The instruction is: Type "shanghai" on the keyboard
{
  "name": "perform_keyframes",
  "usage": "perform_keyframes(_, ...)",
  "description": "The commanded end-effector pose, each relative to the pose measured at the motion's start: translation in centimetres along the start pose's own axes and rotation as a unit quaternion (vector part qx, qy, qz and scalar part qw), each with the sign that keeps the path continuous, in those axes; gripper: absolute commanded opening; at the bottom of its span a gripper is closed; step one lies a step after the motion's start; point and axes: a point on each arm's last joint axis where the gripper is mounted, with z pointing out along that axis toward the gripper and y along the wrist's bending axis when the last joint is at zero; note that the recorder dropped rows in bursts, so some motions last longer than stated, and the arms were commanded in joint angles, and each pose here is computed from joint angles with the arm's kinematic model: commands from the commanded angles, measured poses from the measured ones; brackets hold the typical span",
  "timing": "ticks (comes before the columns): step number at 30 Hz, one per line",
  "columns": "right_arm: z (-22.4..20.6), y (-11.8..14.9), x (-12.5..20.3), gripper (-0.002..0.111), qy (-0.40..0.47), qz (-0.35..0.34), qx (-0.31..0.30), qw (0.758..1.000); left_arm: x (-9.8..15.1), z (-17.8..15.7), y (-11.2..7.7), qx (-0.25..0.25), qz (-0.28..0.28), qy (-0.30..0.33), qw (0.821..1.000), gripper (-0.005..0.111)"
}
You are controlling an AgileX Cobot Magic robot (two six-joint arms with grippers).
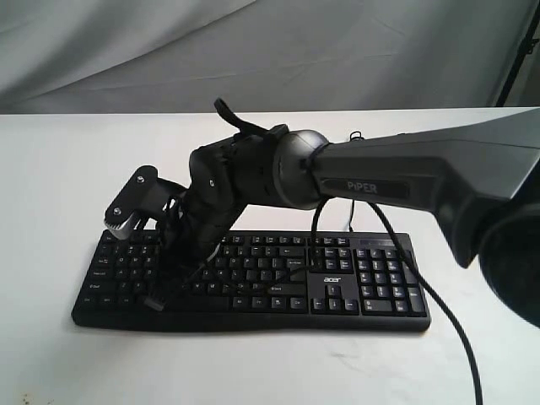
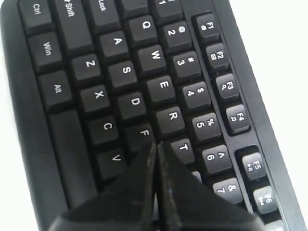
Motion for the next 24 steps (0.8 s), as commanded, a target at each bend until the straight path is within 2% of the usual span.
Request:
perform_keyframes(1,0.7,-0.4,0.3,0.000,0.000,0.003,0.002,1.000,0.0,0.0,0.0,0.003,-0.002,-0.003,1.000,0.000)
perform_keyframes(15,-0.9,-0.7,-0.4,0.000,-0.011,-0.011,0.016,1.000,0.0,0.0,0.0,0.003,-0.002,-0.003,1.000,0.000)
perform_keyframes(20,-1.2,-1.6,0.7,0.000,0.018,0.003,0.007,1.000,0.0,0.0,0.0,0.003,-0.002,-0.003,1.000,0.000)
perform_keyframes(24,-1.7,-1.5,1.3,0.000,0.006,0.005,0.018,1.000,0.0,0.0,0.0,0.003,-0.002,-0.003,1.000,0.000)
